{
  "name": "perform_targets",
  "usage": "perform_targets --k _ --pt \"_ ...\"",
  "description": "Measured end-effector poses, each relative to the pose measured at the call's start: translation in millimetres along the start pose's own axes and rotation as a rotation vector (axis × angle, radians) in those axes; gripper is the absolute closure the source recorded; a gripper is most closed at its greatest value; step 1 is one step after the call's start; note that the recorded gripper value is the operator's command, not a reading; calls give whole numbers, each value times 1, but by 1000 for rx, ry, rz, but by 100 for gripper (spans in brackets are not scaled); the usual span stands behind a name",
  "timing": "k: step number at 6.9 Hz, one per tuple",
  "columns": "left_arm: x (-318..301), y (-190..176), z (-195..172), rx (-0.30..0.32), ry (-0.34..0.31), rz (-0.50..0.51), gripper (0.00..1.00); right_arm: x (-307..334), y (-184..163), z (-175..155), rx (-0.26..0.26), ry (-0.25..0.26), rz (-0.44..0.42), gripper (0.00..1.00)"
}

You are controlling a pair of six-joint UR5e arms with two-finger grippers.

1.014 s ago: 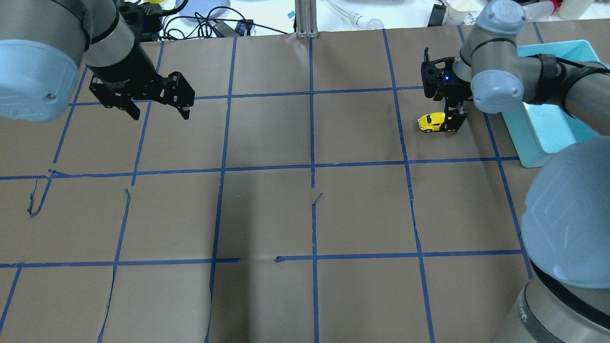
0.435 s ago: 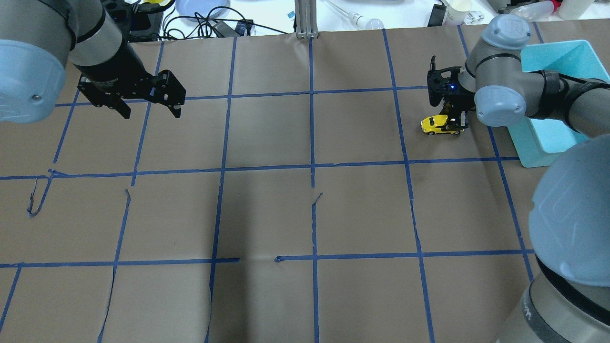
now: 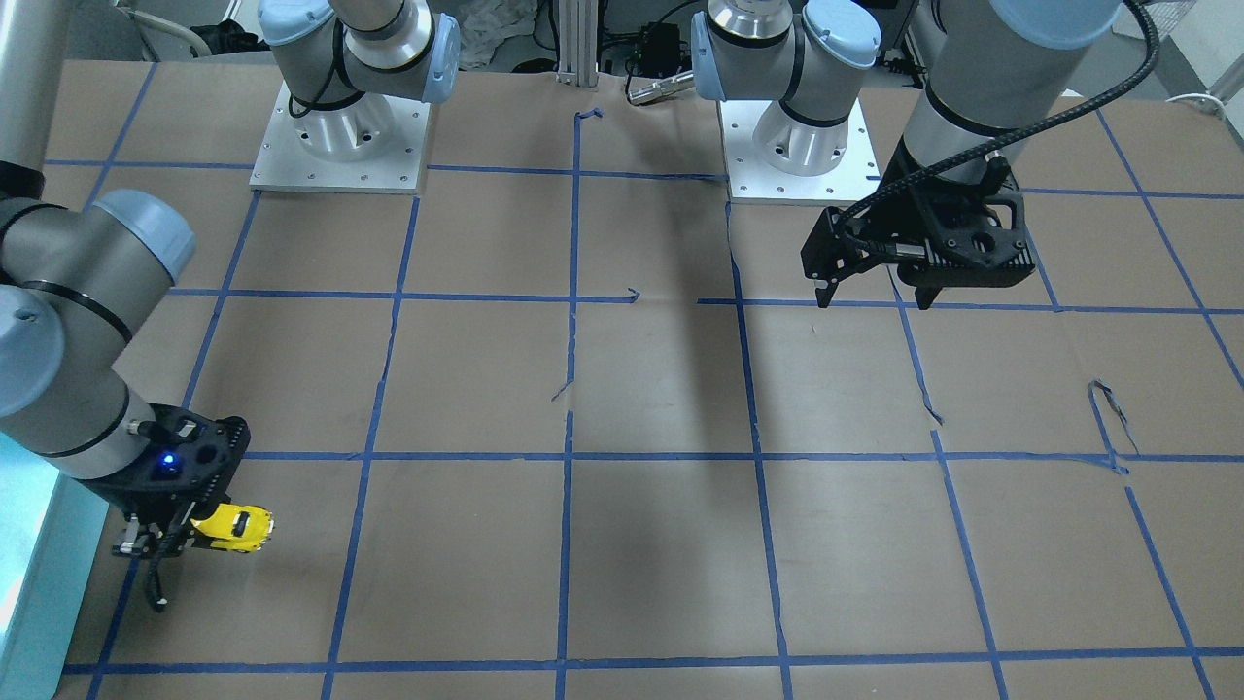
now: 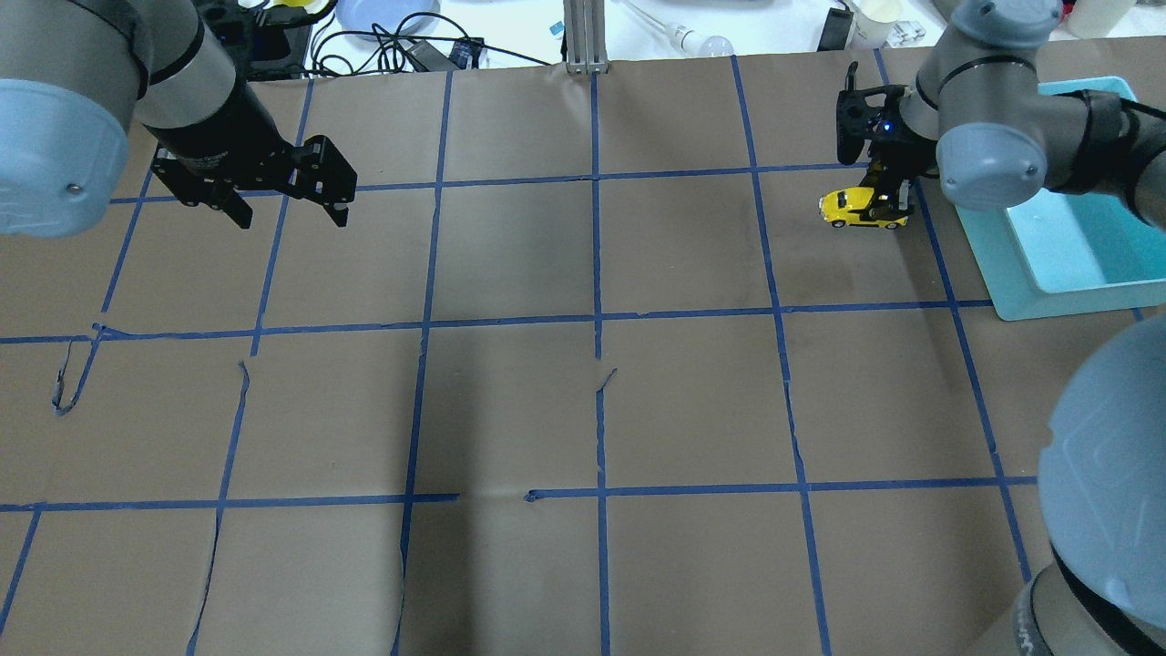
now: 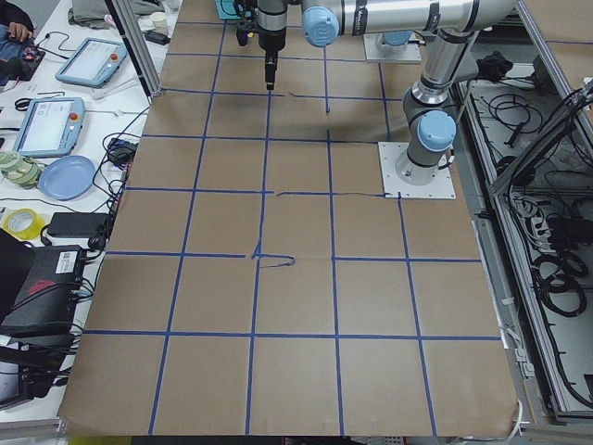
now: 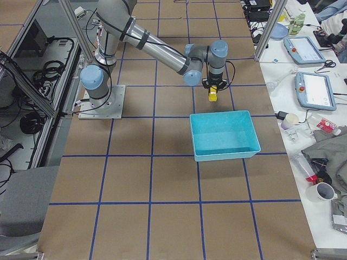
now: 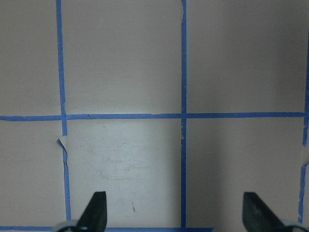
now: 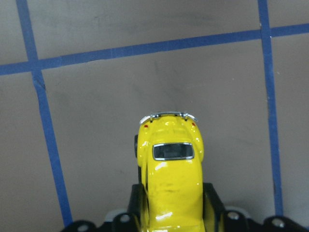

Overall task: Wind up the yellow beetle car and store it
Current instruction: 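Carry the car with the right gripper into the light-blue tray and release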

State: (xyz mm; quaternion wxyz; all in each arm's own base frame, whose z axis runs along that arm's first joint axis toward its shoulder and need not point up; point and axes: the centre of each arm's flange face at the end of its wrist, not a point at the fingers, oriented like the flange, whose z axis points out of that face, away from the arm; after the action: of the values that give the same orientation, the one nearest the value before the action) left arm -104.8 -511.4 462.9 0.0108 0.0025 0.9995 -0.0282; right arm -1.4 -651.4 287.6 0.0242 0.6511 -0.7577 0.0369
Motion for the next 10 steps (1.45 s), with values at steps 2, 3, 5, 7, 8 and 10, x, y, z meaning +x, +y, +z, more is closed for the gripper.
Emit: perform_targets --k 2,3,5,7,8,10 --pt "1 1 3 -2 1 2 0 26 68 -59 -21 -55 36 100" --pt "1 1 4 -2 2 2 0 33 119 -67 -20 -66 4 100" --pt "1 1 5 -3 1 1 0 45 199 -51 -33 -37 -103 100" --pt "1 1 5 -3 2 1 0 53 237 -8 -32 -28 -141 98" --pt "1 1 5 -3 1 2 0 57 244 16 -31 -26 -160 95" --pt "0 1 5 -3 1 1 0 56 244 49 7 -20 -219 86"
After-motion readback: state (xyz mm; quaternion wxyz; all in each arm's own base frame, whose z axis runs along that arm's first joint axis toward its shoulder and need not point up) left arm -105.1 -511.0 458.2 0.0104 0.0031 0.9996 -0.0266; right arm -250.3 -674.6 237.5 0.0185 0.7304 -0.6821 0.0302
